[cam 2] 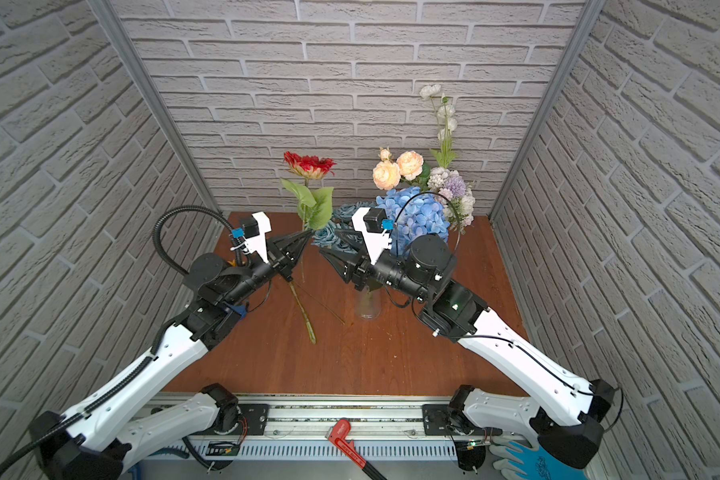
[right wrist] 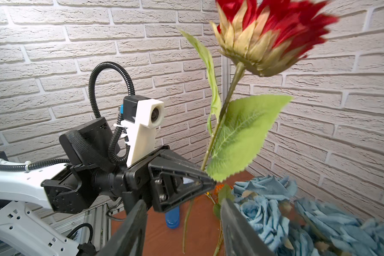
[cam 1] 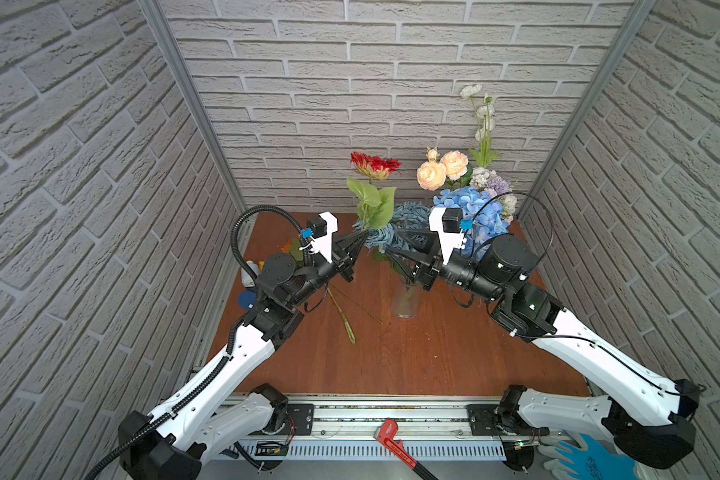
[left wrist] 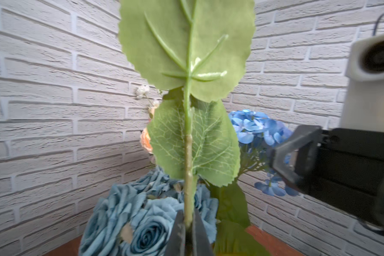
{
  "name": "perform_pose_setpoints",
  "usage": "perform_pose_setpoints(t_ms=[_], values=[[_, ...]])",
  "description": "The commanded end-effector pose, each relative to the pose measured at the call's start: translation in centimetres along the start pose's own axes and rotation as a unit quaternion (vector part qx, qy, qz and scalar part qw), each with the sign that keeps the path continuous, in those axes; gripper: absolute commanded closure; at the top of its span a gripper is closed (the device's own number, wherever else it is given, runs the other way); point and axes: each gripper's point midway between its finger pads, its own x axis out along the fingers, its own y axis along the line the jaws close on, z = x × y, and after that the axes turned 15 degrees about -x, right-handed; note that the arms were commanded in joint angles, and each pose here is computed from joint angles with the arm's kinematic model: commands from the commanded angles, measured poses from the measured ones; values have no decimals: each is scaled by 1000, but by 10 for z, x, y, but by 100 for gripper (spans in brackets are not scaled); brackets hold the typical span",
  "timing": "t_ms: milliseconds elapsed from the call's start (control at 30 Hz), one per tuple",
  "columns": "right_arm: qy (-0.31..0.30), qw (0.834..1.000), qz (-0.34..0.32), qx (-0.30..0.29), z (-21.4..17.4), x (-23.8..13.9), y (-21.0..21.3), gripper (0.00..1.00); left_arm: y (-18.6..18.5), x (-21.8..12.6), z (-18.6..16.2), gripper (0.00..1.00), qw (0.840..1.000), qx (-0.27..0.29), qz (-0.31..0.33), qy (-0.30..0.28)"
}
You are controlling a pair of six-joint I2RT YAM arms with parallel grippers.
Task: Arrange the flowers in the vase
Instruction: 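Pass the red gerbera stem from the left gripper into the right gripper, then lower the red gerbera into the glass vase with the right gripper while the left withdraws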
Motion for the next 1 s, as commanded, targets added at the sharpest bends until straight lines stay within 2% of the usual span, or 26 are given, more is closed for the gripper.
perform_pose_setpoints(t_ms=[0,200,433,633,800,867,900,933,967], values=[[-35,999,-1,-5,20,7,-2,47,-35,3,20,100,997,27,-70,-25],[-34,999,-1,7,12,19,-4,50,-47,8,16,100,995,27,-95,-26],[-45,999,-22,20,13,22,-14,60,-57,8,10,100,992,34,-116,-26],[-58,998,-25,28,15,23,-17,73,-56,8,5,100,993,35,-114,-21],[-56,998,-23,30,13,24,-17,92,-56,8,5,100,993,36,-113,-21],[-55,998,-23,30,12,23,-17,94,-55,8,5,100,993,35,-111,-21],[-55,998,-23,28,12,22,-17,94,-54,9,4,92,993,34,-109,-19],[-54,998,-25,26,11,21,-18,94,-54,9,4,71,993,33,-108,-19],[-52,998,-27,23,10,20,-18,94,-52,9,3,40,994,30,-105,-19]])
